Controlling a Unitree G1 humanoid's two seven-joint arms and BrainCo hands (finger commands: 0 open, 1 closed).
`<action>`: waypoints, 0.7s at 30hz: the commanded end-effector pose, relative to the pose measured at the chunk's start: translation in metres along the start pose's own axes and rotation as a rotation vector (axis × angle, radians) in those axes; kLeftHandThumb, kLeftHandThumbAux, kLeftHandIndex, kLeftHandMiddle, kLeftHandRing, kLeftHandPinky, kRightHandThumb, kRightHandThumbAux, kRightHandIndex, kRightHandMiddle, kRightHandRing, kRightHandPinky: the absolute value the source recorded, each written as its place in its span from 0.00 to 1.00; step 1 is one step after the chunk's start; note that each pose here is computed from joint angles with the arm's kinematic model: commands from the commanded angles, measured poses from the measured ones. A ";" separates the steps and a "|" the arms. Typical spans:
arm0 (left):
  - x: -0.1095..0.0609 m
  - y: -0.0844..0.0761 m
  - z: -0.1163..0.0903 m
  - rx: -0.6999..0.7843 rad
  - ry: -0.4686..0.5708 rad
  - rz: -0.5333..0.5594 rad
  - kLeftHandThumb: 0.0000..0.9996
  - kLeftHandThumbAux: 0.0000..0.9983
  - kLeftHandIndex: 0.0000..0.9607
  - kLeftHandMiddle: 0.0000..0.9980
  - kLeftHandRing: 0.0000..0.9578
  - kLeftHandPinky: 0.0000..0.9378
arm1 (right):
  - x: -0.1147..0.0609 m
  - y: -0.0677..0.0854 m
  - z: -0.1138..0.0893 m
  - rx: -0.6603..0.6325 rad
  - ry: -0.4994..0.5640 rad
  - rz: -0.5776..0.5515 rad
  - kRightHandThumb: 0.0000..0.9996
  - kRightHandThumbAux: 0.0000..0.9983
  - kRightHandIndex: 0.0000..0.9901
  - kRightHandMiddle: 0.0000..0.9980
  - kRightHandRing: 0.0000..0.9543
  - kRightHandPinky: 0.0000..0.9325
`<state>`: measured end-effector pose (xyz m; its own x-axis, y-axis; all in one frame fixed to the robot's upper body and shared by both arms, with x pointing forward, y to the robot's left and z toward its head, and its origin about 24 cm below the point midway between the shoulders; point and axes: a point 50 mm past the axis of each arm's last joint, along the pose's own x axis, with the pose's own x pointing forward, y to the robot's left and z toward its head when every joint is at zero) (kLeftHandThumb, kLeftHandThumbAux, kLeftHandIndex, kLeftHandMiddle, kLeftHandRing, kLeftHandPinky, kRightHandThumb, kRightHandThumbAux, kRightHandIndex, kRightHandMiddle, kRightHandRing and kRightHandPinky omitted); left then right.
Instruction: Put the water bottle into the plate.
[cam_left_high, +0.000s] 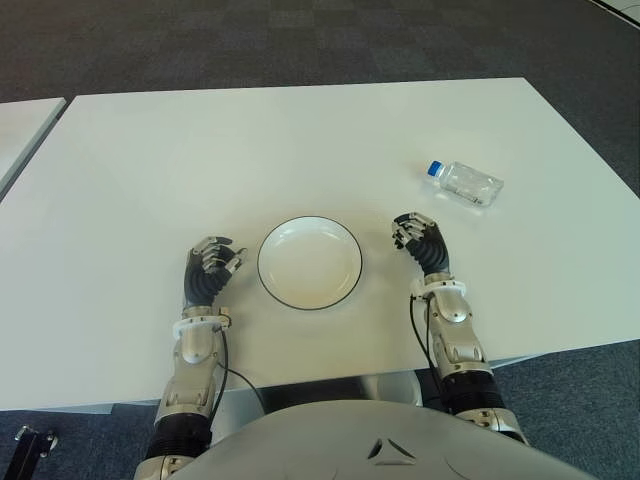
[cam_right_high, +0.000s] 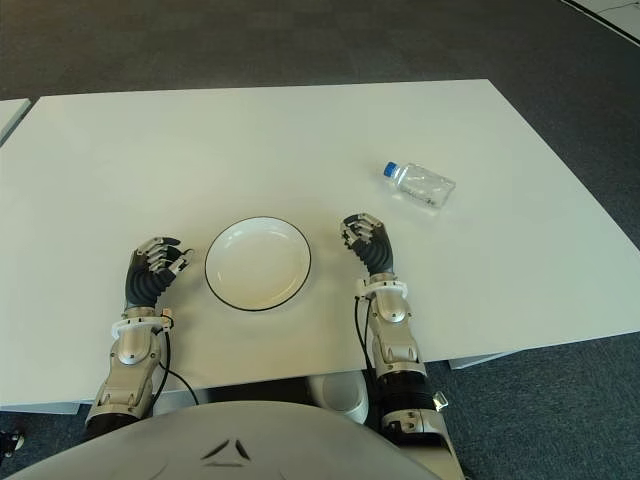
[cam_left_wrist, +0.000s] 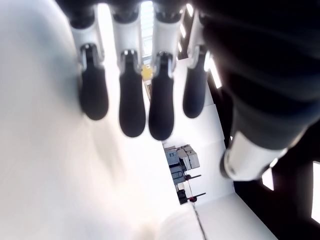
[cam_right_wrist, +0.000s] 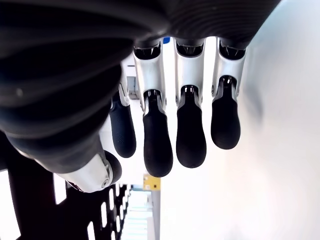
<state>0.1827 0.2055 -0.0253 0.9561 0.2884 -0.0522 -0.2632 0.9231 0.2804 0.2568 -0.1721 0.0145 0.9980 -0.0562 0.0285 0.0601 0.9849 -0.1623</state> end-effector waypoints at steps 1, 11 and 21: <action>0.001 -0.011 -0.002 -0.016 0.030 -0.045 0.70 0.72 0.45 0.57 0.59 0.58 | 0.013 -0.004 0.018 -0.100 -0.112 -0.022 0.70 0.73 0.44 0.62 0.64 0.66; 0.001 -0.023 0.001 -0.019 0.023 -0.092 0.70 0.72 0.45 0.57 0.60 0.60 | 0.030 -0.009 0.052 -0.272 -0.270 -0.044 0.70 0.74 0.42 0.51 0.53 0.50; 0.004 -0.032 0.003 0.001 -0.016 -0.145 0.71 0.72 0.45 0.57 0.61 0.60 | 0.048 -0.023 0.067 -0.478 -0.374 -0.056 0.68 0.73 0.41 0.30 0.32 0.33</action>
<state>0.1967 0.1768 -0.0264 0.9838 0.1730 -0.0468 -0.1553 0.9531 0.2597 0.3024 -0.1892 0.0905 0.9192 0.0266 0.3929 0.2152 0.8018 -0.5575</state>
